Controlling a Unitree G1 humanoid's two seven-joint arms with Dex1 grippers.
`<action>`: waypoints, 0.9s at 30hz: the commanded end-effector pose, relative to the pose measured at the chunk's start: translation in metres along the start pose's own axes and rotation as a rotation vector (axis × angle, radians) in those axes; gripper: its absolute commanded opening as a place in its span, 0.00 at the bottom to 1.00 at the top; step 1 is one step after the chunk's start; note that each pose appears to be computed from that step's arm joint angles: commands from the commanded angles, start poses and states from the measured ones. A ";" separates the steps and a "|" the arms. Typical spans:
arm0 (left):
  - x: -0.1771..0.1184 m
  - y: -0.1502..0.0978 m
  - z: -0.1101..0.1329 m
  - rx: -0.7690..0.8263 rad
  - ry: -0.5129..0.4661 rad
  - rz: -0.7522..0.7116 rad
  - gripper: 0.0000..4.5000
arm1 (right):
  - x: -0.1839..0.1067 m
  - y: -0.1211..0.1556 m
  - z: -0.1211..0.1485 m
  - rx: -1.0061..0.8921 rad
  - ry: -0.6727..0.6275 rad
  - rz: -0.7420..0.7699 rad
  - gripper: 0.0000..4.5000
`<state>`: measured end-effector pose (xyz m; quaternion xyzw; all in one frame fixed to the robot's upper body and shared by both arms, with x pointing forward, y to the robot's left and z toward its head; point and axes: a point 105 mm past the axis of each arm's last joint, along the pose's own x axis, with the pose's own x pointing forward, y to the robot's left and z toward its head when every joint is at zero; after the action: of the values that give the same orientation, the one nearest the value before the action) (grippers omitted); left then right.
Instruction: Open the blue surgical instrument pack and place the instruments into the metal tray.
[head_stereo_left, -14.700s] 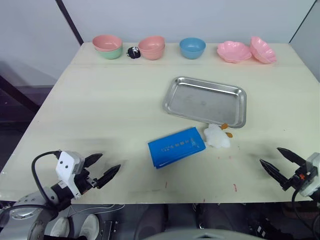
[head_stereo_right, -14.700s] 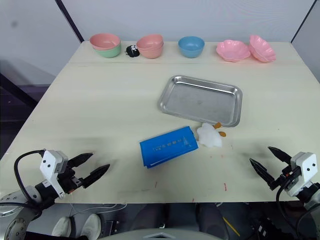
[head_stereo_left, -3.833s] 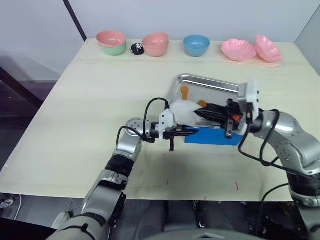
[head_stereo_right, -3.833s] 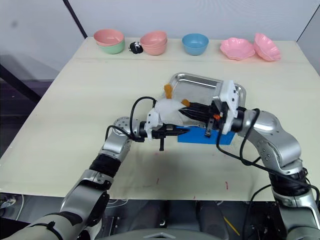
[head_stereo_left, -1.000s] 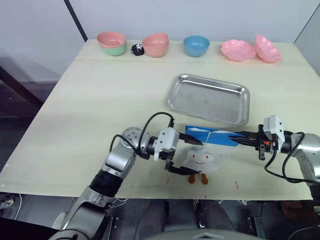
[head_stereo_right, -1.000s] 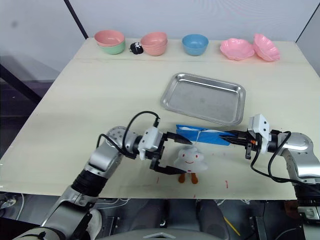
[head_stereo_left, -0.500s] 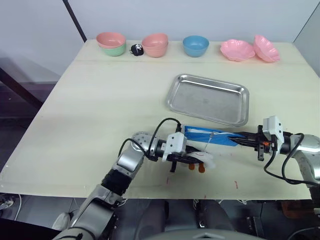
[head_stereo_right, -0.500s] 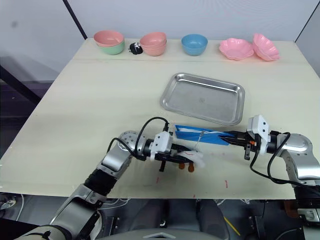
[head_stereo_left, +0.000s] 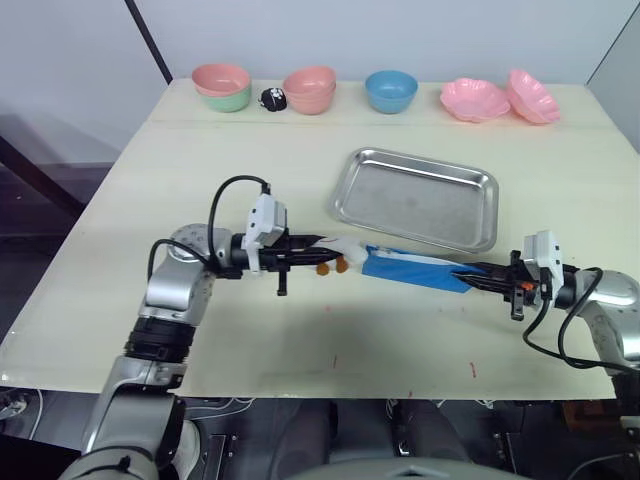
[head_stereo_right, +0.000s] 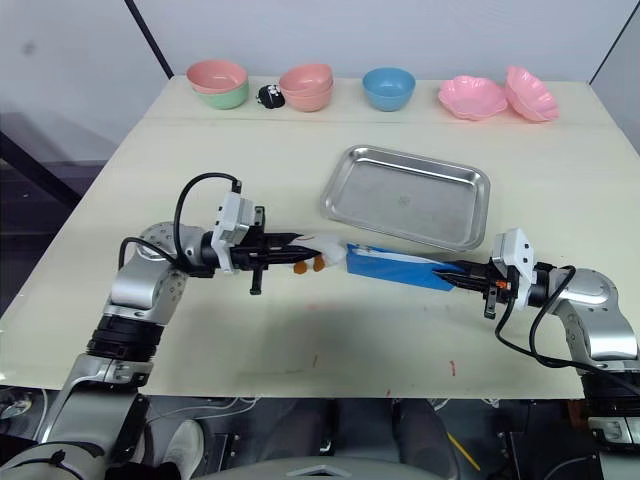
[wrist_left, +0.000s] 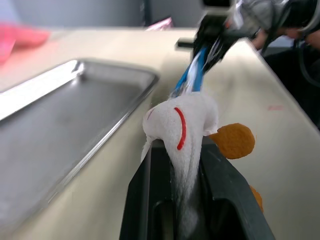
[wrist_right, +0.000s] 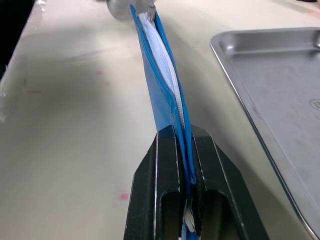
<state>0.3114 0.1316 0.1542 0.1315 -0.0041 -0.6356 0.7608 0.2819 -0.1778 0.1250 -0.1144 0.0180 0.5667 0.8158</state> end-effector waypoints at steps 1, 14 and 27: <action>-0.022 0.009 -0.009 0.017 0.042 0.081 0.00 | -0.005 -0.002 0.017 -0.050 -0.037 -0.005 0.00; -0.017 -0.013 -0.072 -0.024 0.262 0.000 0.00 | -0.006 -0.001 0.019 -0.054 -0.032 0.007 0.00; -0.006 -0.026 -0.097 -0.041 0.314 -0.047 0.00 | -0.005 0.000 0.069 0.072 -0.270 0.027 0.00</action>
<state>0.3120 0.1487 0.0895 0.2215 0.0653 -0.6198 0.7500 0.2759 -0.1698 0.1593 -0.0393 -0.0105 0.5836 0.8110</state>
